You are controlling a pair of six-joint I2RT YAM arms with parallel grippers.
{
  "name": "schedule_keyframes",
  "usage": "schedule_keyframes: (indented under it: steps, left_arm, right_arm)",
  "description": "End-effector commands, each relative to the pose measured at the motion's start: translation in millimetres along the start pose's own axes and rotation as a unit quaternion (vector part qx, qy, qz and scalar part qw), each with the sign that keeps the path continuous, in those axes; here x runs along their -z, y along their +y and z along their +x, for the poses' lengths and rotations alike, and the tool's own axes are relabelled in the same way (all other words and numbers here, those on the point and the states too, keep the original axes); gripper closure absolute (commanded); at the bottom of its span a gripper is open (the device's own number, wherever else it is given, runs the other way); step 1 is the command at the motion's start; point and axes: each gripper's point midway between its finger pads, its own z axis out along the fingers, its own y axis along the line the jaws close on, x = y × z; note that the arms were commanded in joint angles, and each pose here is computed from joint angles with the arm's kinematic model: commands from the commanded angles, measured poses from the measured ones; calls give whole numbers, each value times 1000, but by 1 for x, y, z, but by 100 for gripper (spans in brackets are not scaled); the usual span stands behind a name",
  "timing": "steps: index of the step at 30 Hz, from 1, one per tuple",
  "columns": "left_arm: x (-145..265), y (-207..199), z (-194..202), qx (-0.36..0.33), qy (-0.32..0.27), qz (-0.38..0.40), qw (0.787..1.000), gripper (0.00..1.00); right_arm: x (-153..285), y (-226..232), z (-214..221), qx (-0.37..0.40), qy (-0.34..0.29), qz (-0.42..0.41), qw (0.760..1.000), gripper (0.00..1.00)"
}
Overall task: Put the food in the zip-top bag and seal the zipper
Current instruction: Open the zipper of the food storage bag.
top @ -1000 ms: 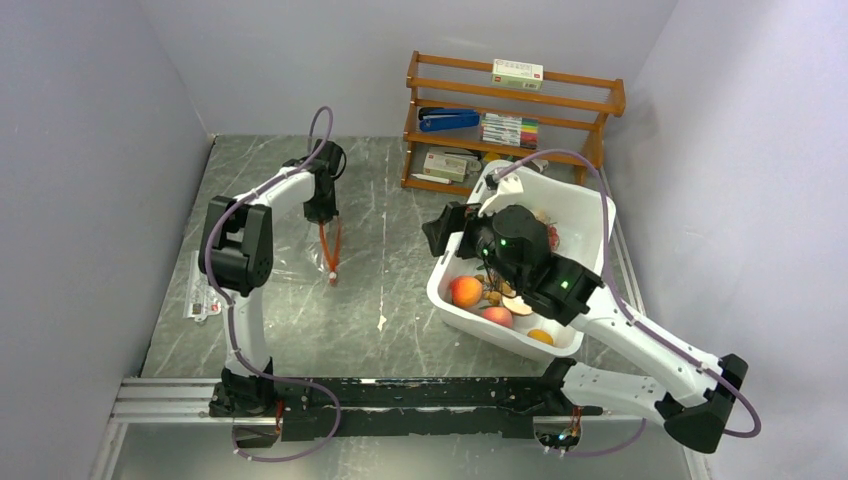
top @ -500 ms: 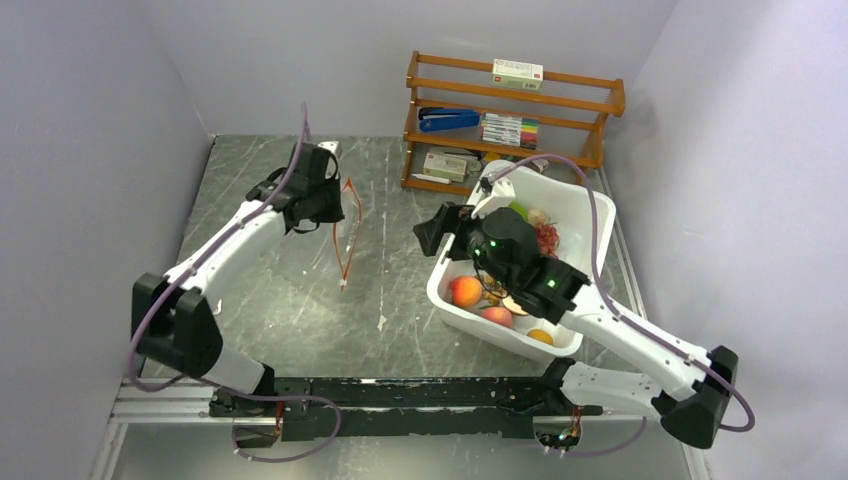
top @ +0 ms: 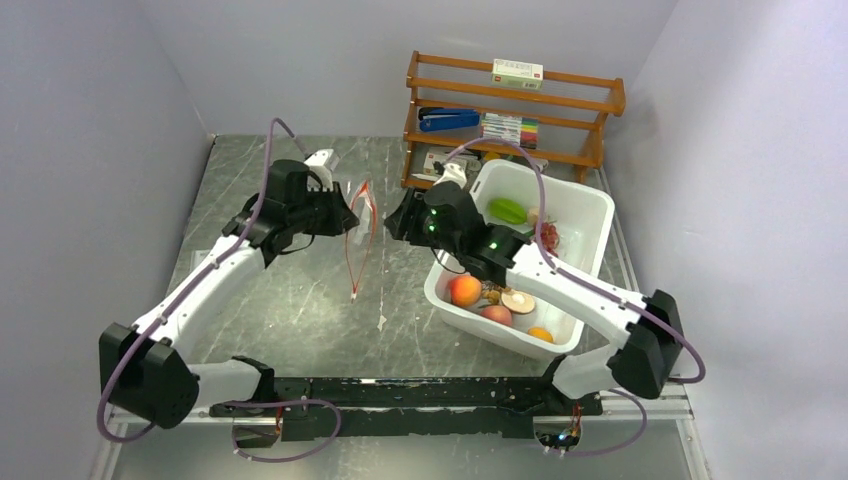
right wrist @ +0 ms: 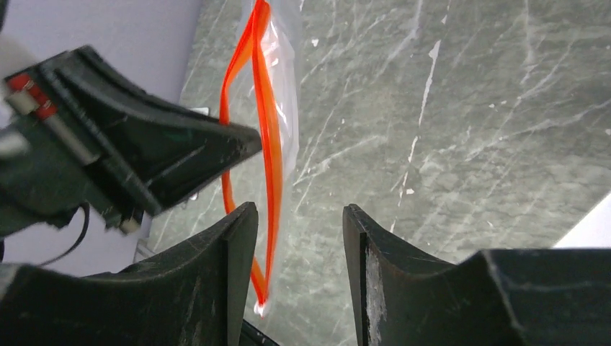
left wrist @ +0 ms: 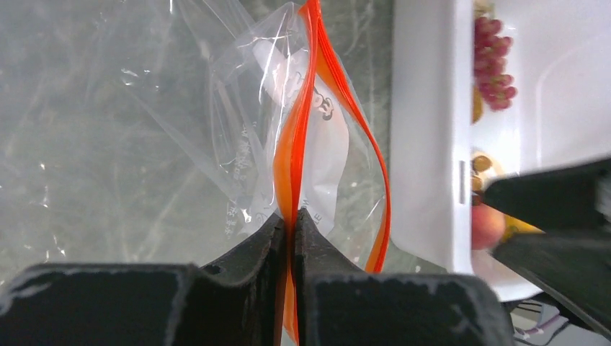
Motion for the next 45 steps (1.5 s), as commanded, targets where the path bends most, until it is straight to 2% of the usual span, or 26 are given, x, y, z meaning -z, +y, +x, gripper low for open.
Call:
schedule_keyframes:
  steps: [1,6,12,17,19,24,26,28,30,36,40,45]
  left_arm:
    - [17,-36,-16,-34,-49,97,993,93]
    - [22,-40,-9,-74,-54,120,988,93]
    - [21,-43,-3,-88,-45,136,986,93]
    - [24,-46,-4,-94,-43,141,985,93]
    - [27,-47,-6,-98,-48,143,984,93]
    - [32,-47,-9,-98,-60,138,984,93]
    - [30,-41,-7,-94,-59,125,986,93]
    - [26,-34,-5,-89,-59,106,989,93]
    - [24,-29,-3,-87,-53,96,990,93]
    - [28,-29,-6,-98,-80,98,987,93]
    - [30,-30,-12,-138,-127,108,976,93]
    - [34,-36,-15,-152,-125,121,973,93]
  right_arm:
    - [-12,24,-23,-2,-23,-18,1000,52]
    - [-28,41,-23,29,-15,-50,998,52]
    - [-47,33,-26,61,-20,-14,998,53]
    - [-62,12,-25,167,1,42,985,46]
    - [-68,-2,-28,190,6,84,978,47]
    - [-73,-8,-36,217,-6,107,970,56]
    - [-69,-4,-39,215,-8,101,971,54]
    - [-64,3,-37,203,-4,82,976,44]
    - [-61,7,-33,191,9,70,979,39]
    - [-56,15,2,138,89,42,986,43]
    - [-58,4,19,98,107,62,987,45]
    - [-69,-6,25,94,102,81,987,44]
